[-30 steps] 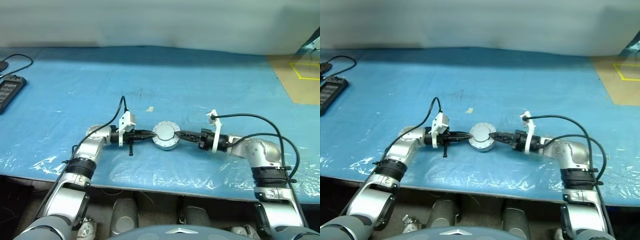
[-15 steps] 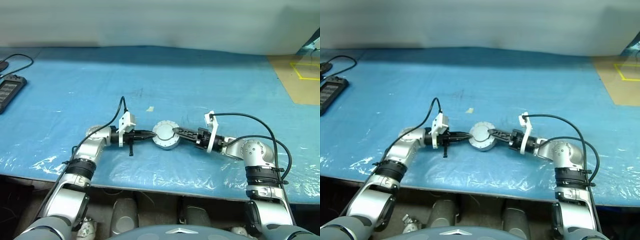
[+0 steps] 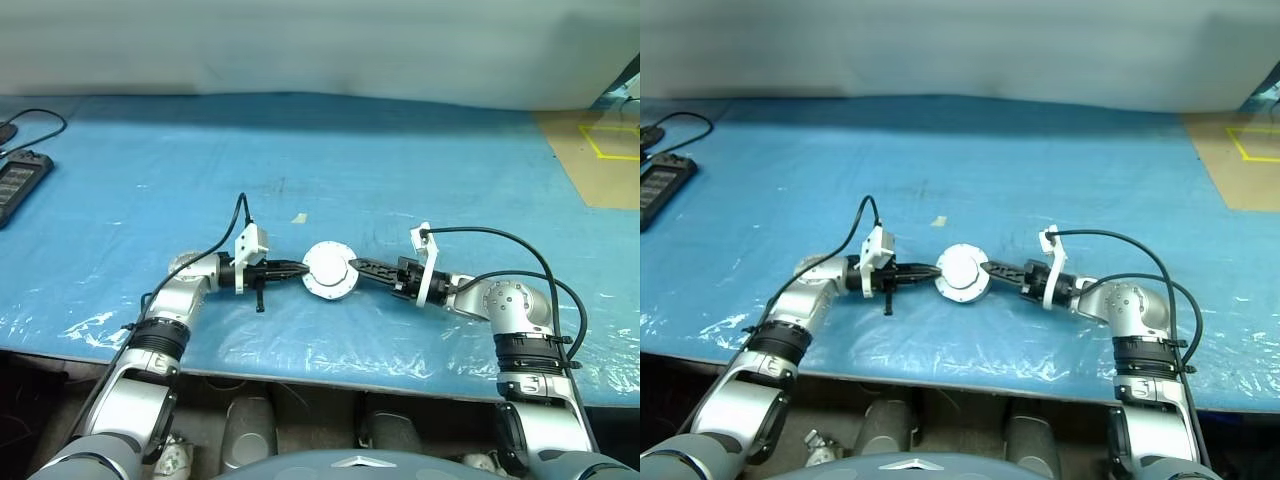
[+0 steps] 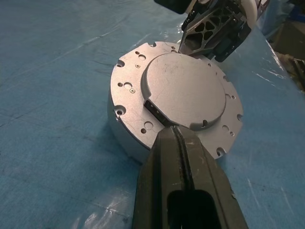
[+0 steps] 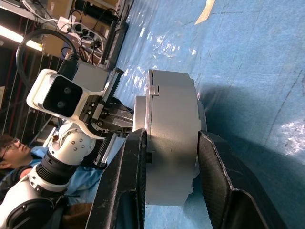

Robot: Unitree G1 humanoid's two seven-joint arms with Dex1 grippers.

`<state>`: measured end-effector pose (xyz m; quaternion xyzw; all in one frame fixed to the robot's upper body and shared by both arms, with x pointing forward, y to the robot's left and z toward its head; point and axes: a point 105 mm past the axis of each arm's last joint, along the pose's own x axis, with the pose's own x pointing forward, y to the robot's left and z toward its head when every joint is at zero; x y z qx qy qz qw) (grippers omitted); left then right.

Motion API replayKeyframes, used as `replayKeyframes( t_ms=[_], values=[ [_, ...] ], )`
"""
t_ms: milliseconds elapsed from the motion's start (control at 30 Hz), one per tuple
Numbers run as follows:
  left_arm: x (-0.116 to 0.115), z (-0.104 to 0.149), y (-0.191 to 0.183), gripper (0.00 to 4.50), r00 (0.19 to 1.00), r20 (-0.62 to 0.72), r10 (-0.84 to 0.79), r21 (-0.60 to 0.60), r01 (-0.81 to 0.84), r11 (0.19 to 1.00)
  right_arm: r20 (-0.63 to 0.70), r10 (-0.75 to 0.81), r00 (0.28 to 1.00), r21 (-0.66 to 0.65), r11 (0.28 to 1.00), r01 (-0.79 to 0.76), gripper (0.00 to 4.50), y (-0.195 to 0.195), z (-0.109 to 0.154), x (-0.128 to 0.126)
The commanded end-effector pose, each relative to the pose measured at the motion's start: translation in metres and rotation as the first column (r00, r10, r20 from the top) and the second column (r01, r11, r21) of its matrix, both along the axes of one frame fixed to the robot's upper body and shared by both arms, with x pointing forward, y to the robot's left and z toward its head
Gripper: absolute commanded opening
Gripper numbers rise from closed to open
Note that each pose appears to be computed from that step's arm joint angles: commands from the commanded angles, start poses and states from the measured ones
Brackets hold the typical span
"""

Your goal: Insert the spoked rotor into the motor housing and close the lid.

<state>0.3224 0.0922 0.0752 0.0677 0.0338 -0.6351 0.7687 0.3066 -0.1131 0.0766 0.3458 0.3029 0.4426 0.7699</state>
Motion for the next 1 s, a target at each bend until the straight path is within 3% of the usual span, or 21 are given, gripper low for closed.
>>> replayKeyframes(
  t_ms=[33, 267, 300, 367, 567, 667, 800, 1000],
  values=[
    [0.012, 0.0, 0.005, 0.0, 0.996, -0.011, 0.084, -0.003, -0.084, 0.996, 0.007, 0.004, 1.0, 0.028, 1.0, -0.005, 1.19, 0.006, 0.005, 0.001],
    [0.048, 0.037, 0.032, 0.0, 0.942, -0.126, 0.311, -0.221, -0.332, 0.917, -0.042, -0.146, 0.988, 0.244, 0.958, 0.152, 1.19, -0.004, 0.032, 0.027],
    [0.055, 0.051, 0.034, 0.0, 0.926, -0.176, 0.334, -0.305, -0.374, 0.876, -0.054, -0.179, 0.982, 0.28, 0.942, 0.187, 1.19, -0.007, 0.037, 0.032],
    [0.063, 0.073, 0.036, 0.0, 0.907, -0.241, 0.346, -0.415, -0.419, 0.808, -0.07, -0.223, 0.972, 0.333, 0.913, 0.234, 1.19, -0.01, 0.045, 0.039],
    [0.069, 0.106, 0.035, 0.0, 0.89, -0.33, 0.315, -0.537, -0.451, 0.713, -0.069, -0.338, 0.939, 0.494, 0.806, 0.326, 1.19, -0.016, 0.081, 0.056],
    [0.058, 0.118, 0.023, 0.6, 0.902, -0.395, 0.176, -0.59, -0.396, 0.703, -0.055, -0.383, 0.922, 0.554, 0.757, 0.347, 1.19, -0.02, 0.1, 0.061],
    [0.045, 0.114, 0.008, 1.93, 0.872, -0.488, 0.044, -0.616, -0.379, 0.69, -0.024, -0.415, 0.909, 0.623, 0.705, 0.338, 1.19, -0.023, 0.127, 0.065],
    [0.036, 0.105, 0.001, 4.04, 0.799, -0.599, -0.049, -0.622, -0.426, 0.656, 0.011, -0.39, 0.921, 0.623, 0.723, 0.298, 1.19, -0.011, 0.14, 0.06]
  ],
)
